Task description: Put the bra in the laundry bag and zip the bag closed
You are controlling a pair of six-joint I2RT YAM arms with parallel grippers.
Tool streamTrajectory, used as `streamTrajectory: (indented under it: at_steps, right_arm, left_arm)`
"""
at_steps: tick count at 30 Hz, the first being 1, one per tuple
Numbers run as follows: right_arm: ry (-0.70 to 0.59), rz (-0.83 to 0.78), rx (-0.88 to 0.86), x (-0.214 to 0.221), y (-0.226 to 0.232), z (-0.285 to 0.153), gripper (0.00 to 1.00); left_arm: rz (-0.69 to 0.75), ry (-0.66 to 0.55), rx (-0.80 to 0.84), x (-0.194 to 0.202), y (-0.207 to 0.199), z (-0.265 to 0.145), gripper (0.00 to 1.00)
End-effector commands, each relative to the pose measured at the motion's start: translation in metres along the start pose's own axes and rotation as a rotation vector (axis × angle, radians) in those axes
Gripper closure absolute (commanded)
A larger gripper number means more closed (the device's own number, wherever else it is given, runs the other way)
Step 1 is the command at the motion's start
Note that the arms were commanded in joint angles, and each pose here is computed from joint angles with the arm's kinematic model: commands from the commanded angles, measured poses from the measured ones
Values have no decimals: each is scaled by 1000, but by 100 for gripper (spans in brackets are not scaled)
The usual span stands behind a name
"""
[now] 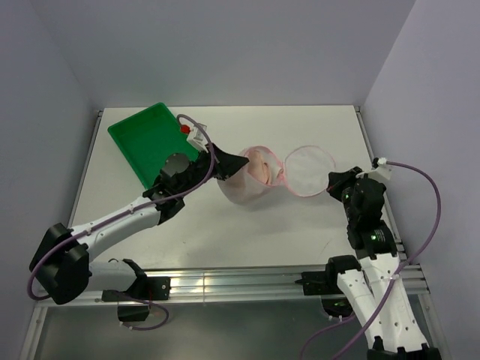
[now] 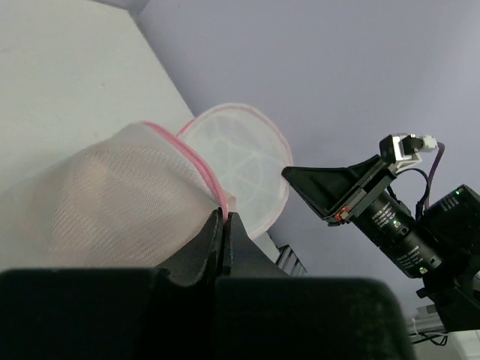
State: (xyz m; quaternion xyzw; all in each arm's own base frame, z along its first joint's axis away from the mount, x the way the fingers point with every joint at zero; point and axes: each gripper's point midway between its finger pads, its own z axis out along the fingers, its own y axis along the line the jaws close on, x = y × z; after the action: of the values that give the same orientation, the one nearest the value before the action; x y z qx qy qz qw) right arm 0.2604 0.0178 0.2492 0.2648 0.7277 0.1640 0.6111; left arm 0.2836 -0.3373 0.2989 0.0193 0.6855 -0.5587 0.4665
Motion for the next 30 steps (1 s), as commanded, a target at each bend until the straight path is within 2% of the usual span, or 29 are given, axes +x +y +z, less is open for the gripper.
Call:
streamTrajectory:
  at_steps: [1,3,4,6,8,11,15,21,25,30]
  right_arm:
    - [105,-57,61,25,-18,-3,100]
    - [49,-59,16,5,-5,-14,100]
    - [-11,-56,-19,-17,8,-26,100]
    - [-18,-58,-22,-23,13,-34,100]
    - [0,-60,-26,-16,12,-31,100]
    - [72,-96,71,10,-14,-21,100]
    - [68,-107,100,18,-26,-20,100]
    - [95,-128,48,9,-3,-20,100]
    - [135,-188,51,16,9,-21,100]
    - [115,-259,100,3,17,-23,100]
  left_arm:
    - [-45,42,-90,23,28,-9,100]
    - [-21,61,-61,32,7,-10,100]
    - [13,60,-71,34,5,-9,100]
    - [24,72,-106,45,12,0,100]
    - [10,98,-114,55,20,8,100]
    - [-14,135,-114,73,32,15,100]
    - [-21,138,-123,81,43,14,100]
    - [-27,161,-111,97,55,23,100]
    - [-13,151,-101,95,54,29,100]
    - [8,127,-89,84,49,32,100]
